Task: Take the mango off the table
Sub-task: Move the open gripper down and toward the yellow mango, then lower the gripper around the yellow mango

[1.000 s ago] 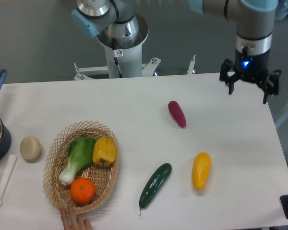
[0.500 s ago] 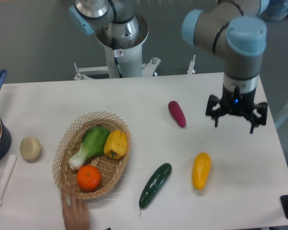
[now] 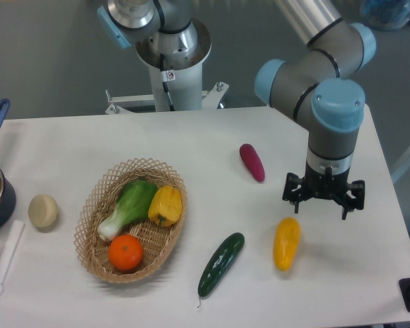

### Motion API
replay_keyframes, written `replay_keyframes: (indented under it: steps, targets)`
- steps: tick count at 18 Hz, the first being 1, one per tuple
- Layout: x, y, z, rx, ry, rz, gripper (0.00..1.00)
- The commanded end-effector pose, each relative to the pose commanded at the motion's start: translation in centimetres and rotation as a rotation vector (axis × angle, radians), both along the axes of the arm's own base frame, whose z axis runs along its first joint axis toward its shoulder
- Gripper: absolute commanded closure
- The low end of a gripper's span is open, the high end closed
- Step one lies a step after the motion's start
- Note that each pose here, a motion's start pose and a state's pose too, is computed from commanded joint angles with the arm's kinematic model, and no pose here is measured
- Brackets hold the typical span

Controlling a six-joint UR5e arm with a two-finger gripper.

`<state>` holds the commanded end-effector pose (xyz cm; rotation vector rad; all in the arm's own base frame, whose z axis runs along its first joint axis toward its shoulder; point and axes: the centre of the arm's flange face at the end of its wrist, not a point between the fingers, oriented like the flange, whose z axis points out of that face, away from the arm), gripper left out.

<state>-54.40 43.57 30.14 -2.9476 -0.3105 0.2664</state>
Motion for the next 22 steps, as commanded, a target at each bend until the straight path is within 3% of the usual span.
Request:
replay_keyframes:
  steps: [14,22]
  targets:
    - [1.6,3.2,-6.7,-0.039,-0.081,-0.020,0.00]
    - [2.2,2.8,-8.2,-0.055,-0.096,-0.030,0.00]
